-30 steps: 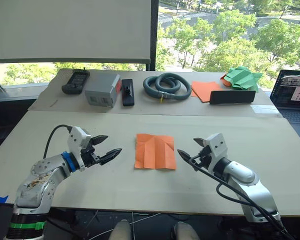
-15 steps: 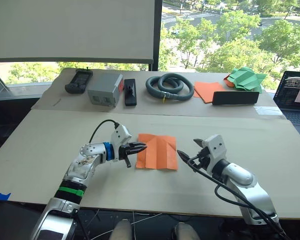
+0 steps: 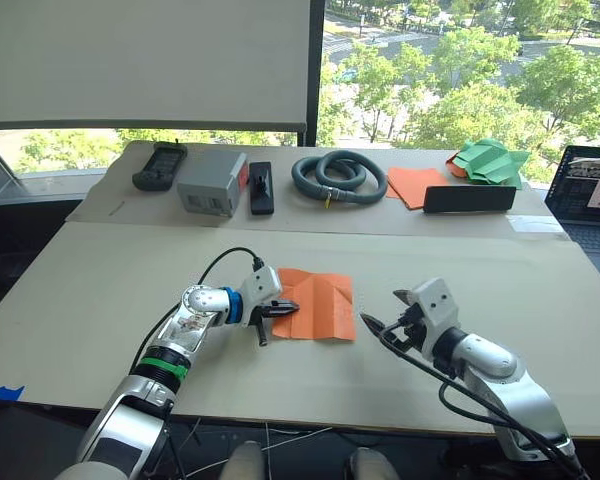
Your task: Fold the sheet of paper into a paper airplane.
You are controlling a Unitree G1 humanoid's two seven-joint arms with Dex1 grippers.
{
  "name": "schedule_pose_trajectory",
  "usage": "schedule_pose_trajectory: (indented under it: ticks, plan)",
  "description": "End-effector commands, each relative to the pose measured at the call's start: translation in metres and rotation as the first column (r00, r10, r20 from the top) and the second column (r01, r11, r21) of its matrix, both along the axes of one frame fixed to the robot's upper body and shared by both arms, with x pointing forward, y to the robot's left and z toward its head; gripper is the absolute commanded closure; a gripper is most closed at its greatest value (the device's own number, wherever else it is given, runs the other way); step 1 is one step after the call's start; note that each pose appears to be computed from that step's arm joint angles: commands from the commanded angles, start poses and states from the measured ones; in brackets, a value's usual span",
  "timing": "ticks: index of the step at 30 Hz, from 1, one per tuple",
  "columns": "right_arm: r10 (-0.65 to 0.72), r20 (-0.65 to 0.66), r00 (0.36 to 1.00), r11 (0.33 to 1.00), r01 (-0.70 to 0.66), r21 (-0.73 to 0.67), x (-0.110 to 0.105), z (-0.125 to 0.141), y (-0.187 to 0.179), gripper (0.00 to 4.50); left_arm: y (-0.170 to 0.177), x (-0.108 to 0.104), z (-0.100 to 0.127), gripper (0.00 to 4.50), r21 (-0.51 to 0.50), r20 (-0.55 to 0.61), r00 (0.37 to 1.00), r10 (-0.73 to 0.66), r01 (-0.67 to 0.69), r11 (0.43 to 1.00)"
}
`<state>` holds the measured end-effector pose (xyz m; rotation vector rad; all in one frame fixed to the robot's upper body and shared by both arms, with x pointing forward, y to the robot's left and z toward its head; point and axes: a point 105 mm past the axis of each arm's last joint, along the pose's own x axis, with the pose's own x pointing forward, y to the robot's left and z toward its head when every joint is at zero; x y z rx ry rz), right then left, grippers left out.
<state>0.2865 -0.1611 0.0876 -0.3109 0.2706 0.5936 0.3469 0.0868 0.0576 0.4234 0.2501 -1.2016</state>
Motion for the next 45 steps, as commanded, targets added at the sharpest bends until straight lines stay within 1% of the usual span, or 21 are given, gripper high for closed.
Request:
schedule_pose_trajectory:
  ticks: [1,3,6,8,10,15,17,20,23,25,27,30,33,36,40,45]
  plan:
    - [0.102,-0.050,0.994,0.995,-0.102,0.009,-0.015,0.002,0.012,1.56,0.009,-0.009,-0.026,4.50,0.082,-0.067,0.998,0.010,-0.005,0.997]
    - [0.200,-0.097,0.975,0.979,-0.197,0.043,-0.032,0.000,0.026,2.25,0.008,-0.009,-0.027,4.50,0.082,-0.067,0.998,0.007,-0.001,0.997]
    - [0.306,-0.142,0.941,0.950,-0.294,0.101,-0.051,0.000,0.046,3.26,0.007,-0.010,-0.027,4.50,0.083,-0.068,0.998,0.001,0.005,0.997]
    - [0.338,-0.178,0.924,0.940,-0.323,0.107,-0.058,-0.005,0.057,3.99,0.006,-0.012,-0.028,4.50,0.089,-0.070,0.997,-0.007,0.013,0.996]
    - [0.318,-0.195,0.928,0.948,-0.306,0.092,-0.056,-0.012,0.061,4.48,0.005,-0.012,-0.027,4.50,0.086,-0.071,0.997,-0.010,0.016,0.996]
    - [0.245,-0.223,0.944,0.969,-0.230,0.091,-0.050,-0.030,0.070,4.48,0.005,-0.013,-0.025,4.50,0.083,-0.075,0.997,-0.013,0.020,0.996]
    - [0.220,-0.209,0.953,0.974,-0.204,0.096,-0.047,-0.032,0.073,4.48,0.005,-0.013,-0.025,4.50,0.083,-0.077,0.997,-0.014,0.021,0.996]
    - [0.103,-0.156,0.982,0.993,-0.092,0.075,-0.033,-0.035,0.067,4.48,0.006,-0.013,-0.024,4.50,0.086,-0.080,0.997,-0.015,0.022,0.996]
    - [0.043,-0.133,0.990,0.997,-0.034,0.068,-0.027,-0.038,0.064,4.48,0.007,-0.013,-0.024,4.50,0.089,-0.082,0.996,-0.019,0.026,0.996]
    - [-0.030,-0.101,0.994,0.997,0.037,0.070,-0.020,-0.038,0.059,4.48,0.007,-0.014,-0.024,4.50,0.091,-0.084,0.996,-0.024,0.031,0.995]
    - [-0.112,-0.037,0.993,0.986,0.116,0.124,-0.011,-0.030,0.057,4.48,0.007,-0.014,-0.024,4.50,0.093,-0.085,0.996,-0.030,0.038,0.995]
    - [-0.168,0.013,0.986,0.968,0.162,0.192,-0.005,-0.020,0.058,4.48,0.007,-0.013,-0.022,4.50,0.095,-0.086,0.996,-0.034,0.042,0.995]
    - [-0.169,0.034,0.985,0.959,0.156,0.237,-0.003,-0.015,0.064,4.48,0.008,-0.013,-0.022,4.50,0.096,-0.086,0.996,-0.036,0.044,0.994]
    - [-0.139,0.052,0.989,0.955,0.120,0.273,-0.001,-0.011,0.075,4.48,0.008,-0.012,-0.021,4.50,0.097,-0.085,0.996,-0.036,0.044,0.994]
    - [-0.061,0.080,0.995,0.947,0.032,0.321,0.003,-0.001,0.093,4.48,0.009,-0.012,-0.021,4.50,0.096,-0.085,0.996,-0.032,0.040,0.995]
    - [0.041,0.108,0.993,0.942,-0.075,0.328,0.007,0.007,0.109,4.48,0.010,-0.013,-0.021,4.50,0.095,-0.086,0.996,-0.024,0.032,0.995]
